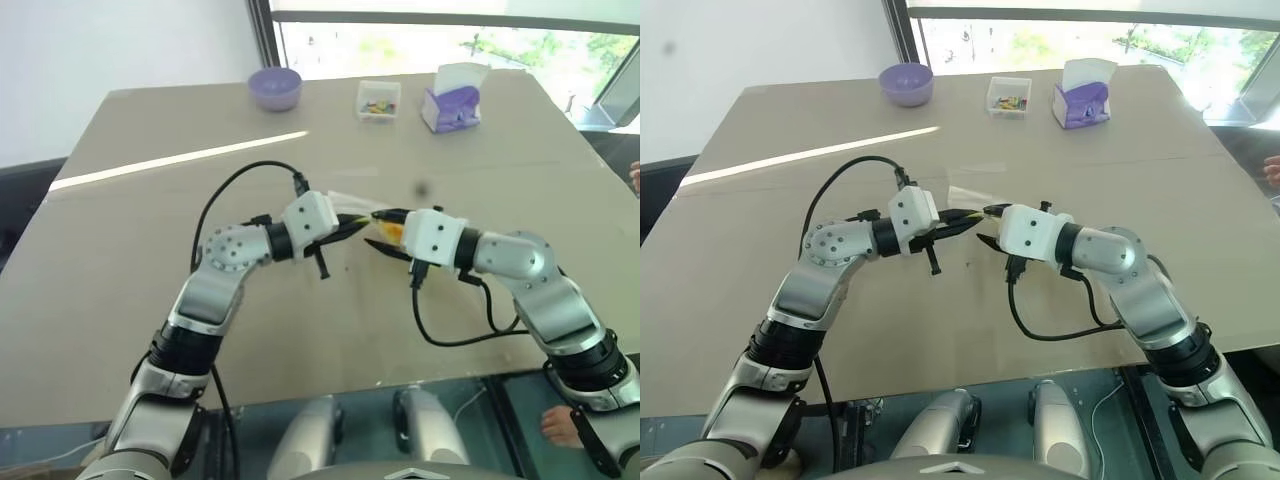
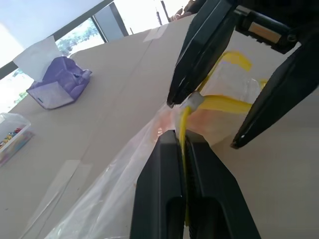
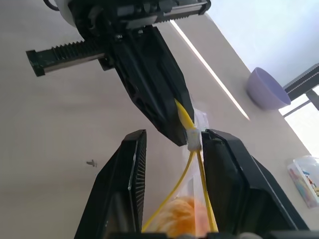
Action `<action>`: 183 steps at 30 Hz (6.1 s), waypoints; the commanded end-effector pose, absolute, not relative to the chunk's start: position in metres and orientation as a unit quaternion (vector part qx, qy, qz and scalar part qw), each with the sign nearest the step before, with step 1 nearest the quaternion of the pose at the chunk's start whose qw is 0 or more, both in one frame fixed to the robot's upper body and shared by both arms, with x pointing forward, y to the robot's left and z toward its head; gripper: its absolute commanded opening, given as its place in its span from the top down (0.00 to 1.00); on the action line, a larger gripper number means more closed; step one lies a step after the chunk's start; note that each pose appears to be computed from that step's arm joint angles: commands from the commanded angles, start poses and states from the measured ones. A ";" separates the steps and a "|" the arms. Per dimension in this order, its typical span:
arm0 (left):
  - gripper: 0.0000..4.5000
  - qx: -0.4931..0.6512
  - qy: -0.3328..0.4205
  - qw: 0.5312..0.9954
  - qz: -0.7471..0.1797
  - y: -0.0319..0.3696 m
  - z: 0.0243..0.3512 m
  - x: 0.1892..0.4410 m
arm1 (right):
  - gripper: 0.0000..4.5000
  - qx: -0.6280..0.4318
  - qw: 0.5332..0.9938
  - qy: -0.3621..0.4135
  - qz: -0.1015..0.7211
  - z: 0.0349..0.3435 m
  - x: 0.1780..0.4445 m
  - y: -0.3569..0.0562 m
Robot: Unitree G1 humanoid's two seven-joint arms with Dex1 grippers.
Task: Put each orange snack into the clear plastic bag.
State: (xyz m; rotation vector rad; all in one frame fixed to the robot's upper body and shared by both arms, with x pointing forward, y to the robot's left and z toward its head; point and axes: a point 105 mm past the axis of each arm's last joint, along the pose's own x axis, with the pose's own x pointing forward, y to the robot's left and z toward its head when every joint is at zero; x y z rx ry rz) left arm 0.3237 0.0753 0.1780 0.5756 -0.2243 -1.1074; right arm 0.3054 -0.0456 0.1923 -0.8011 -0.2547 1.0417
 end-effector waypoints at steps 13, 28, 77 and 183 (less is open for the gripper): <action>1.00 0.265 -0.129 0.806 -0.514 0.070 0.198 0.324 | 0.85 -0.392 0.780 -0.157 0.461 0.210 0.304 -0.046; 1.00 0.266 -0.126 0.810 -0.507 0.075 0.194 0.325 | 0.99 -0.410 0.777 -0.151 0.453 0.208 0.307 -0.051; 1.00 0.244 -0.099 0.851 -0.455 0.113 0.191 0.340 | 0.99 -0.486 0.817 0.025 0.310 0.156 0.332 -0.199; 0.01 0.082 0.047 0.888 -0.450 0.203 0.172 0.272 | 0.00 -0.253 0.897 0.021 0.363 0.173 0.261 -0.216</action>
